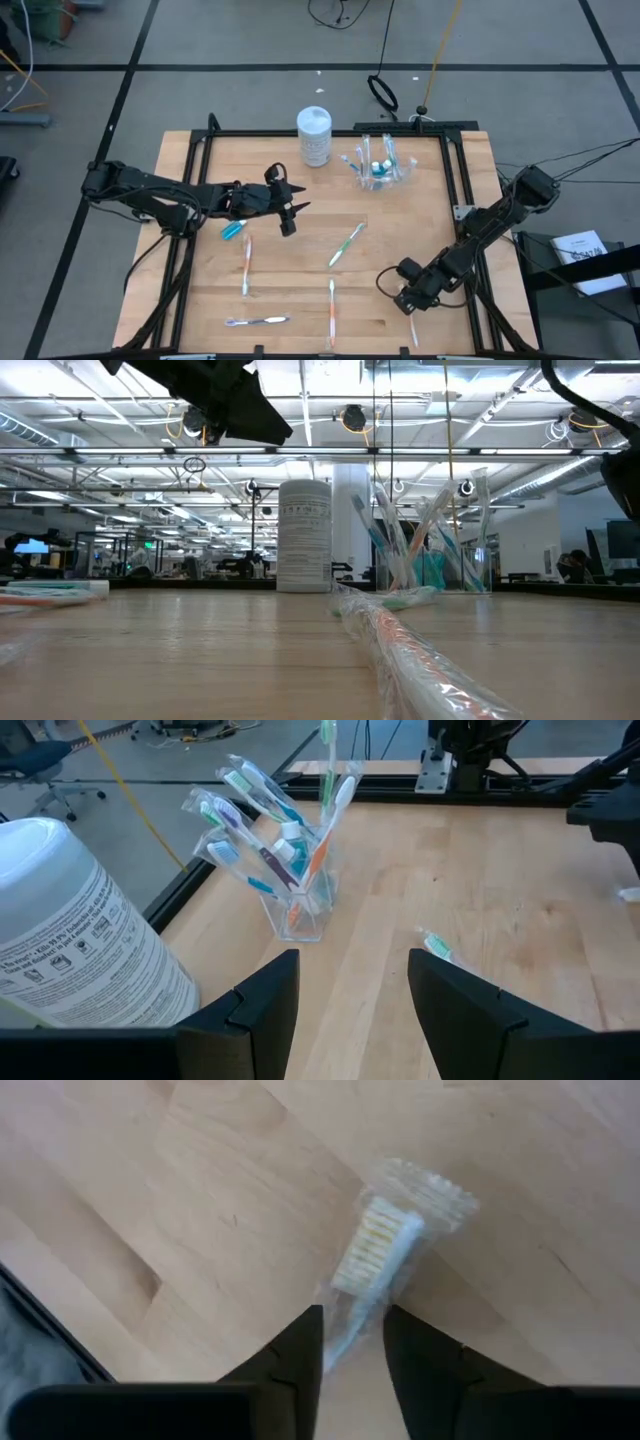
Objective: Pick & Place toothbrushing station
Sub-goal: Put the white and orange toothbrush into the transparent mesh organizer
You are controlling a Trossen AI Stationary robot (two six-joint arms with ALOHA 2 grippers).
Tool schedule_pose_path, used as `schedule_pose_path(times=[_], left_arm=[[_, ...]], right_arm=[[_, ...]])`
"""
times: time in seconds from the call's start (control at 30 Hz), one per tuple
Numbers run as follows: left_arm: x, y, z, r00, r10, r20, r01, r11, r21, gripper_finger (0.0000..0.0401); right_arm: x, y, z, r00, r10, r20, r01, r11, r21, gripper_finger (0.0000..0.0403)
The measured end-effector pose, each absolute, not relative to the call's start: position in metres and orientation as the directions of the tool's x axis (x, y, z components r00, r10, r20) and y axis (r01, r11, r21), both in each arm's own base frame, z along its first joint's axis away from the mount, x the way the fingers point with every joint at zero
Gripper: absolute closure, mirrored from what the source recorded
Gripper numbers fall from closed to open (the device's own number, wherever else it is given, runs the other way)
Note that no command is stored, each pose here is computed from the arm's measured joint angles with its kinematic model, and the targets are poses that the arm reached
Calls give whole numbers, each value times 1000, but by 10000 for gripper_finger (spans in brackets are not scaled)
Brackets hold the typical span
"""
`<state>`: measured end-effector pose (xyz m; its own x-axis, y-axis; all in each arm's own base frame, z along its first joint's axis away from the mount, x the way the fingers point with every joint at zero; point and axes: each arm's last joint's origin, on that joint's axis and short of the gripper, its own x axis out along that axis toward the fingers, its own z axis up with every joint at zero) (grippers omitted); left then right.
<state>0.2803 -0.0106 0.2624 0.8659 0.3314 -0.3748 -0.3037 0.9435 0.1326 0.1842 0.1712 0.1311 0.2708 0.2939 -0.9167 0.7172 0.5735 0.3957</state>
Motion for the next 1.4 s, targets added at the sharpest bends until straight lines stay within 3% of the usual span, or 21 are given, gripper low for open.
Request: schedule_pose_path(times=[0.23,0.4,0.5,0.63,0.77,0.9,1.07,1.27,1.4], left_arm=[[281,-11,263,869,331,-367,-304,944,130,206],[281,-11,263,869,331,-367,-304,944,131,205],[281,-11,263,869,331,-367,-304,944,131,205],[281,-11,263,870,331,-366,-298,944,145,205],[281,-11,264,871,331,-362,-277,941,193,205],[281,-11,264,871,330,-362,-273,941,202,205],[281,-11,263,869,331,-369,-270,940,208,205],[281,-7,263,866,341,-365,-273,935,225,206],[281,-5,264,865,348,-362,-282,933,223,205]], right_arm=[[192,161,140,336,298,-893,676,584,449,392],[200,143,170,510,264,-819,591,584,556,389],[201,125,195,634,214,-743,484,640,597,396],[195,96,231,797,83,-598,349,745,569,398],[182,63,262,886,-188,-423,357,860,366,400],[164,36,283,825,-497,-268,534,841,85,402],[155,10,291,586,-796,-151,781,604,-156,402],[162,-15,286,418,-895,-154,864,444,-237,402],[174,-29,275,371,-906,-201,862,417,-288,402]])
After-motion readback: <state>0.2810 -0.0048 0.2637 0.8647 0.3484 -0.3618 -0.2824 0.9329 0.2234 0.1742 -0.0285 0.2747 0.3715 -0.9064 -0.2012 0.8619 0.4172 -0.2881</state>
